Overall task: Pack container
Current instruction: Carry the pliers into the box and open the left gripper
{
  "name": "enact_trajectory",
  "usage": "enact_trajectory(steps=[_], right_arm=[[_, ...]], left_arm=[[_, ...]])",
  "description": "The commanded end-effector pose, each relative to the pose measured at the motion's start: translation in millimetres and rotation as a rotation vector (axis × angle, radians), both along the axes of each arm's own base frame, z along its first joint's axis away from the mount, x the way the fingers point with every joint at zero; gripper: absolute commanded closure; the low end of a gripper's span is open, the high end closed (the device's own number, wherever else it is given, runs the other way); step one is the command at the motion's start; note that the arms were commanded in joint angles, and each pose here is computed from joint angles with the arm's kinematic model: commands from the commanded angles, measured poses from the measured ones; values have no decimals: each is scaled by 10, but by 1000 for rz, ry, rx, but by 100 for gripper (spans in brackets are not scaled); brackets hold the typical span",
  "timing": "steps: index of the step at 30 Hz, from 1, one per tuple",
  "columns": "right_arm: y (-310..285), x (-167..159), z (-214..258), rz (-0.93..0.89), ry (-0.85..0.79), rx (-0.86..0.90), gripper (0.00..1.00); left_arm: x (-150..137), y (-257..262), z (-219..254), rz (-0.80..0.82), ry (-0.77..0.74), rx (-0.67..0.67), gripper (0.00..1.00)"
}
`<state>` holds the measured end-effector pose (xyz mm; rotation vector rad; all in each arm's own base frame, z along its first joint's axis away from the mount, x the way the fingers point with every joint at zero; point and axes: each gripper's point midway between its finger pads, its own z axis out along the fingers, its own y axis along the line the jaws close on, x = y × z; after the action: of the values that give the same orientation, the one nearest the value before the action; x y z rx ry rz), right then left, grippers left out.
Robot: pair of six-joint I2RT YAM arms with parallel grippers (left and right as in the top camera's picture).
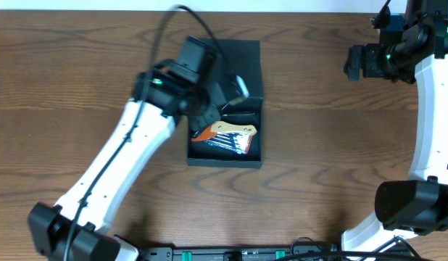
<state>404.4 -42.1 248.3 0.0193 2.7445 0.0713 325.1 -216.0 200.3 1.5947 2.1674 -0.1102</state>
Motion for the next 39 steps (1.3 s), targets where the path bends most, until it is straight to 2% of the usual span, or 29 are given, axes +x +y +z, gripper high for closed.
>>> enact_trajectory(steps=[1, 12, 24, 26, 29, 33, 36, 39], right_arm=[[-9, -15, -37, 4, 13, -3, 1], [-8, -24, -41, 4, 17, -2, 1], [-8, -24, -41, 4, 17, -2, 1], [-8, -23, -40, 5, 17, -2, 1], [-8, -22, -40, 4, 17, -2, 1], [-8, -22, -40, 5, 17, -3, 1], [-9, -19, -39, 5, 15, -3, 1], [-12, 7, -28, 5, 4, -4, 1]], left_arm=[[-42, -160, -193, -140, 22, 36, 94], [-307, -381, -868, -167, 340, -12, 94], [-378, -386, -1400, -158, 487, 46, 94], [-379, -385, -1412, -158, 490, 47, 77], [-377, -383, -1413, -157, 489, 48, 61], [-374, -380, -1414, -156, 487, 51, 53], [-363, -363, -1390, -143, 481, 59, 52], [-259, -276, -1282, -54, 441, 106, 52]])
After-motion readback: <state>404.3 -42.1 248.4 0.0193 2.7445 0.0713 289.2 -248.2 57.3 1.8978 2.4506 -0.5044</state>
